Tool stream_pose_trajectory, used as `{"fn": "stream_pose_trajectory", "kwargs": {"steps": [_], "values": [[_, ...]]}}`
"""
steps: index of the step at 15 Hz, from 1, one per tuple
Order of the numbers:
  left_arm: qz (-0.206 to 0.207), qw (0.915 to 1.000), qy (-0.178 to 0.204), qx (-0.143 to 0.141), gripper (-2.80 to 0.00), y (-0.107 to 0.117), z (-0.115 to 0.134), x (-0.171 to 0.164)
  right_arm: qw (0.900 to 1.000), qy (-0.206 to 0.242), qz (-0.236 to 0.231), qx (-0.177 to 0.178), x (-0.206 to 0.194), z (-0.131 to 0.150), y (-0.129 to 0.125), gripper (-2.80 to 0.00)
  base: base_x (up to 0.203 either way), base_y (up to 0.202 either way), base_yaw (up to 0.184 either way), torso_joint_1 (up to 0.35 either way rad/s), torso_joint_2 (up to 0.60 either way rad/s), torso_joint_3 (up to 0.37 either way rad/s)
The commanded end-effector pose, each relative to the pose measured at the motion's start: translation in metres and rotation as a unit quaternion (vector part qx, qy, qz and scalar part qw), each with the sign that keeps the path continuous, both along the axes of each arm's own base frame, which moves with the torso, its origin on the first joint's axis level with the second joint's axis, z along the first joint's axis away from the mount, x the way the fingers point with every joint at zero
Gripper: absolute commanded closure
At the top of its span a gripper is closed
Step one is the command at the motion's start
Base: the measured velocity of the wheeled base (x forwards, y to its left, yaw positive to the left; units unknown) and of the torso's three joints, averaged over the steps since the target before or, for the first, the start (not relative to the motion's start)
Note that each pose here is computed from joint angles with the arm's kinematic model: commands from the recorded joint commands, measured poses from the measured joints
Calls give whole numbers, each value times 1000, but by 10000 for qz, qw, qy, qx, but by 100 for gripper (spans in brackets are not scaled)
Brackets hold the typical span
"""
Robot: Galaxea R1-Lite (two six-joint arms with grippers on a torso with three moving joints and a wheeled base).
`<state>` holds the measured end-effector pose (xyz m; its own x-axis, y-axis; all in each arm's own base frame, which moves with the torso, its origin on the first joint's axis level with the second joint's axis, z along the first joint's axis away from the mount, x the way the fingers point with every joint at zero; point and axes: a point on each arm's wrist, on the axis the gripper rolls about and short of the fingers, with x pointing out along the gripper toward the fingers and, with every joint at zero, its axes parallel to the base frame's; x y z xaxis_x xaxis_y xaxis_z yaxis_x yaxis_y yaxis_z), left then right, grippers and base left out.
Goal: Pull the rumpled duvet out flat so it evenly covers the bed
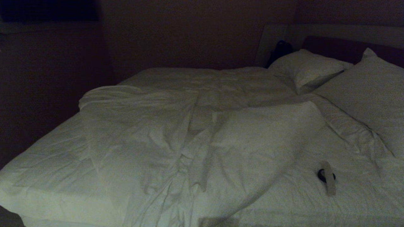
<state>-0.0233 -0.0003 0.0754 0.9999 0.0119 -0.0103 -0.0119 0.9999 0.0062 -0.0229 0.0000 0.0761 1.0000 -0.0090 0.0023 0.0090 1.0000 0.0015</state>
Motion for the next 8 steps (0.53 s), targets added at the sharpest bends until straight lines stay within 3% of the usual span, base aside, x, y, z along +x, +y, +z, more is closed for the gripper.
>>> {"fn": "stream_pose_trajectory", "kwargs": {"steps": [1,4,8], "values": [[-6,10000,2,-16,0,0,0,0,10000,-4,-1,0,0,0,0,0,0,-190,-1,2,10,8],[-6,10000,2,-16,0,0,0,0,10000,-4,-1,0,0,0,0,0,0,-146,-4,3,0,2],[-13,10000,2,-23,0,0,0,0,10000,-4,-9,0,0,0,0,0,0,0,0,0,0,0]]}}
